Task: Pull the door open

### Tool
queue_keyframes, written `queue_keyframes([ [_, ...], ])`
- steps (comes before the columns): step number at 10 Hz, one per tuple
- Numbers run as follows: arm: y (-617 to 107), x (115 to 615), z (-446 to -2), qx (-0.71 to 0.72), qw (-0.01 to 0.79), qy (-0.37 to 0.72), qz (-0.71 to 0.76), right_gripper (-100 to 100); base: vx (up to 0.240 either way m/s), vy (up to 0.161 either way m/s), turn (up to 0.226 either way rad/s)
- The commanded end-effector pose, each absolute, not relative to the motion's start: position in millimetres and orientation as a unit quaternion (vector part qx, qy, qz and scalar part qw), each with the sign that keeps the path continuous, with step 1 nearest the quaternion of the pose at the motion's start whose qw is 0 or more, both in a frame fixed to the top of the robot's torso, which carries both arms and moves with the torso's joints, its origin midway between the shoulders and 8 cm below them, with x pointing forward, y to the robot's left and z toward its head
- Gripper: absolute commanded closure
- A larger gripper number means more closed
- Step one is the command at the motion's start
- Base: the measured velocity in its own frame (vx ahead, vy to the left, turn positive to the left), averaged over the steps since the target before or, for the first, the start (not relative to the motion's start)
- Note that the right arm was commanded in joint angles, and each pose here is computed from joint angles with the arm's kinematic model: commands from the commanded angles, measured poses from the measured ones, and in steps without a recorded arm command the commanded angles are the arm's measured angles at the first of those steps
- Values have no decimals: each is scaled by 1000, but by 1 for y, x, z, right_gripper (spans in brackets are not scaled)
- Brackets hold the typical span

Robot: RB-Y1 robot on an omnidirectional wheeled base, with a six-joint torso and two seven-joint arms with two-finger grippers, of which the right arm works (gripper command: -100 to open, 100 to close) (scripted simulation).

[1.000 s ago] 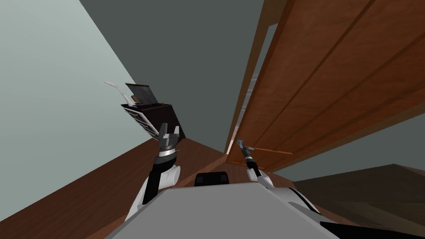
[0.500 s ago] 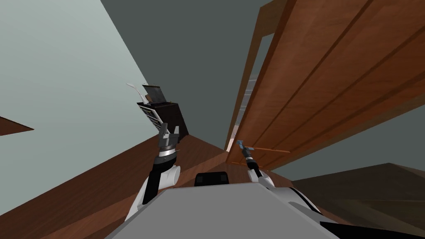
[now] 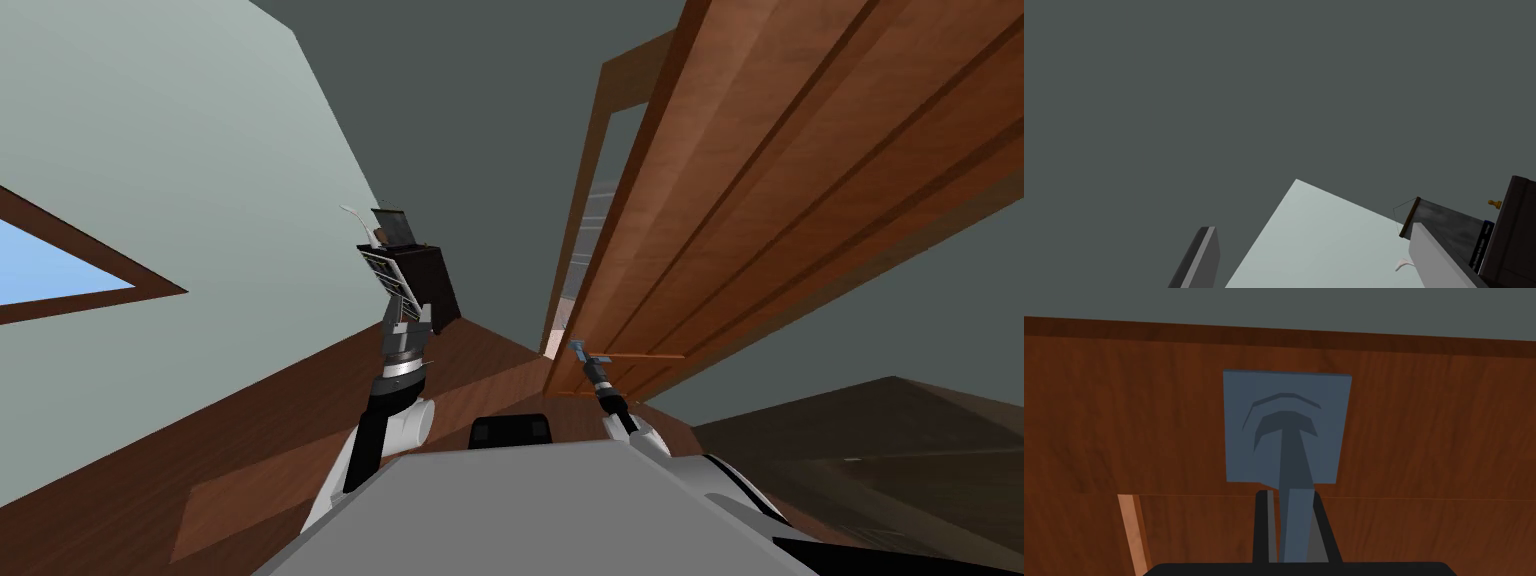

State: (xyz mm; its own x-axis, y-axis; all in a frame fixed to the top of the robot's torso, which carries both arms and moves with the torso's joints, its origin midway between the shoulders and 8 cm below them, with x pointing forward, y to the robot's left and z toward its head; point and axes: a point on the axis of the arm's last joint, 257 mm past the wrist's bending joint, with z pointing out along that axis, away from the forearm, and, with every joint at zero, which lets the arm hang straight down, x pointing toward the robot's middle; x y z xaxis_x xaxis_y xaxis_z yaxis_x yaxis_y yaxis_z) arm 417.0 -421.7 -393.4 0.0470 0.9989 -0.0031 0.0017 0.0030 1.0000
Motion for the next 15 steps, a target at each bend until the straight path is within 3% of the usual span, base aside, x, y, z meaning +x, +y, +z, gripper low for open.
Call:
queue_keyframes([
  [1,-419,413,-392,505,505,495,495,100,-247,-53,51],
  [15,-416,425,-393,511,511,489,489,100,-213,-87,177],
])
